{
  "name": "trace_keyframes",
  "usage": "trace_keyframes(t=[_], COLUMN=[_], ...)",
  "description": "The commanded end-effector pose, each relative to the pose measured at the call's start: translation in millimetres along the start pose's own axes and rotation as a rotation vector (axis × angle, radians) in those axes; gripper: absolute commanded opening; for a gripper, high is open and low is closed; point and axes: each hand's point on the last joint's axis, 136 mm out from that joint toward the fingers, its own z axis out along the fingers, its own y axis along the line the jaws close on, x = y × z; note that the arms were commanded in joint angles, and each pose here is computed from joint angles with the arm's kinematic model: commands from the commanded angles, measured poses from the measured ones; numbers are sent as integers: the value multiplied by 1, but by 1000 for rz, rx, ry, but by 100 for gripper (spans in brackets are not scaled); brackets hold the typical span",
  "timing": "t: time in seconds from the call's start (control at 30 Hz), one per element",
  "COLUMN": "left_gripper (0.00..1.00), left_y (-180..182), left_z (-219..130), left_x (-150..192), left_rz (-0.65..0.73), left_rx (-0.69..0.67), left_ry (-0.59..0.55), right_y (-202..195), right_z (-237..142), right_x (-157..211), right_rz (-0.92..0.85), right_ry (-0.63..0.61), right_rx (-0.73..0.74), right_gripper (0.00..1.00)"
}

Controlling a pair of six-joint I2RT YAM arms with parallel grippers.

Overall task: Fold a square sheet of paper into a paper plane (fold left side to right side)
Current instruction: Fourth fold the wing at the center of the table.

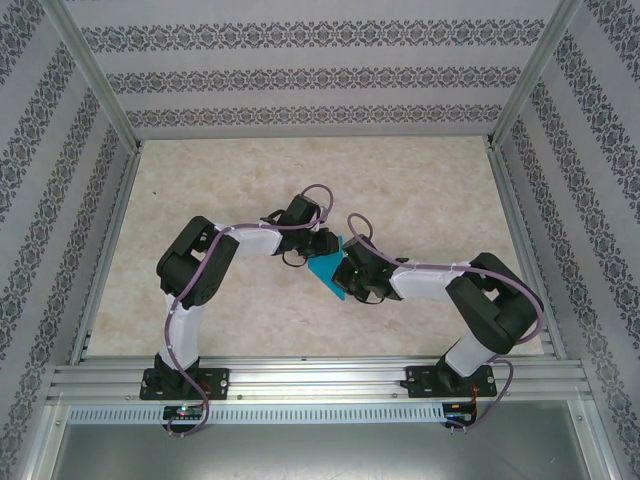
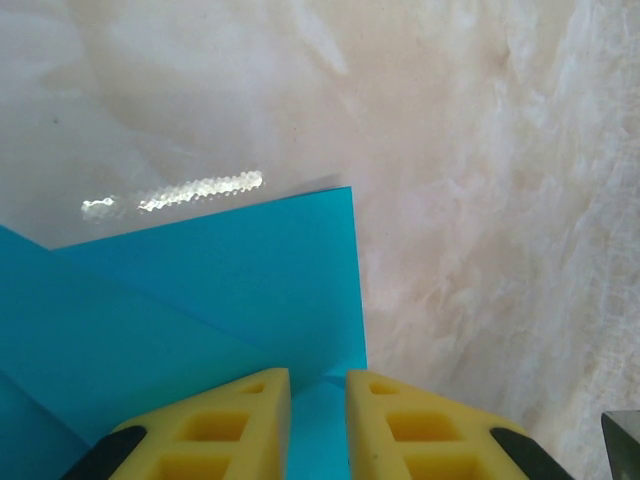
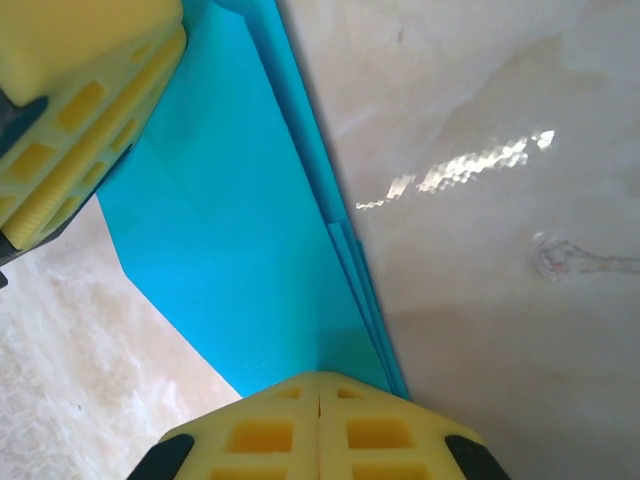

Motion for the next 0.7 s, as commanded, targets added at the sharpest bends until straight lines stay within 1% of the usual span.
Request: trace_keyframes(t=[0.0,0.67], left_gripper=[24,23], left_y=[45,48], left_z=[13,14], left_x=[17,18], left_rz=[-41,-44], left_rx=[-139,-148], left_ry=[36,36], right_y=[-72,-99], right_z=[-3,-16], right_x=[48,62], right_rz=[15,21], right_ry=[153,165], right_rx=[241,279], right_gripper=[6,6])
